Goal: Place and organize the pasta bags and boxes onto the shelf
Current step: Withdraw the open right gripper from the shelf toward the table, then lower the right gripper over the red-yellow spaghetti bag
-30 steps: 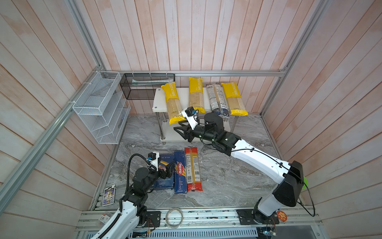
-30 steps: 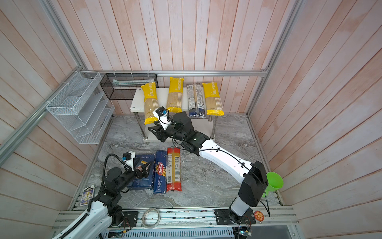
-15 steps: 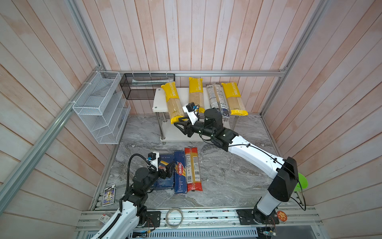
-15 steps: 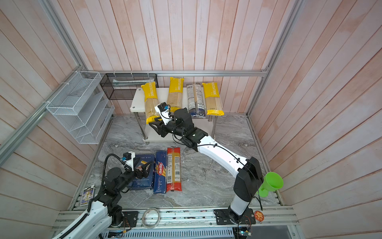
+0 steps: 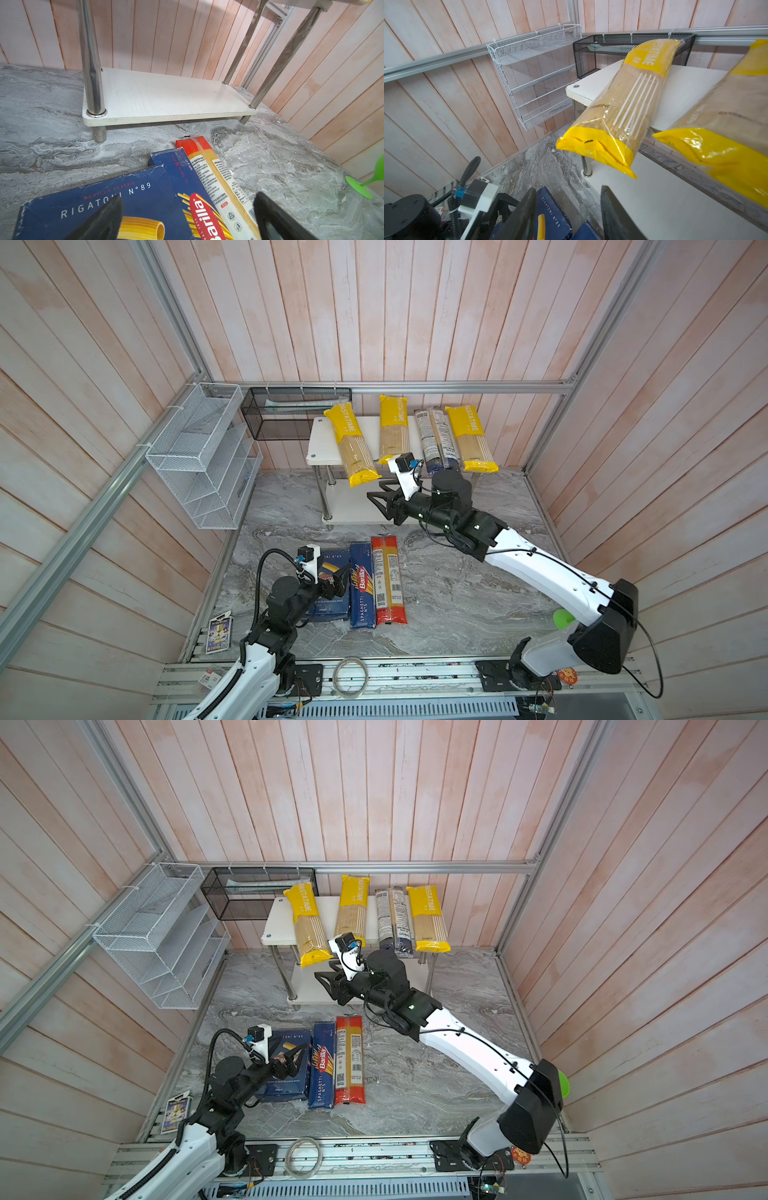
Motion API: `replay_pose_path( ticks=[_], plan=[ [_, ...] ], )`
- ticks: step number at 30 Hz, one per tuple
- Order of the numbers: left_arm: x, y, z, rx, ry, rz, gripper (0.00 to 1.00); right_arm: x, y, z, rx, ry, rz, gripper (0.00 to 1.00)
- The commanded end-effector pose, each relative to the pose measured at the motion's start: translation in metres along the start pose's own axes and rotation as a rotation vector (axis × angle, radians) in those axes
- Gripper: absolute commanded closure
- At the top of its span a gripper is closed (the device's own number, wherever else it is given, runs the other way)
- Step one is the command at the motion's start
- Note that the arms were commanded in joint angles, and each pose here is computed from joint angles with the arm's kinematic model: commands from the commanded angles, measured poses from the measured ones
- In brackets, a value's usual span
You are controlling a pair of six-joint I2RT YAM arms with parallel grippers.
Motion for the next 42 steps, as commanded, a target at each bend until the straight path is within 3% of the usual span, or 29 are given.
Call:
replay_pose_path(
  ticks=[1,11,18,29,42],
  plan=[
    [0.000,0.001,0.000,0.008,-0.002,0.004,0.00,-0.015,0.009,0.021,-0.082,0.002,-0.003,0.49],
    [0.001,0.001,0.000,0.015,-0.004,0.004,0.01,-0.105,-0.023,0.086,-0.336,0.109,-0.181,0.47],
    [0.000,0.001,0.000,0.013,-0.003,0.003,0.00,-0.170,-0.055,0.103,-0.462,0.188,-0.348,0.44],
    [0.000,0.001,-0.001,0.008,0.001,0.002,0.01,-0.224,-0.072,0.078,-0.523,0.297,-0.494,0.34],
    [0.000,-0.001,-0.002,-0.006,0.007,0.001,0.00,-0.252,-0.070,0.045,-0.501,0.488,-0.459,0.29]
  ],
)
Point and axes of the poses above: each gripper's point midway between its finger pads, its own z axis back along the fingers, its own y axis along the line the jaws close on, x = y × z, the point moved 6 cm from there along z, back along the fingers, and after that the axes turned 15 degrees about -z, right-handed, at the moved point
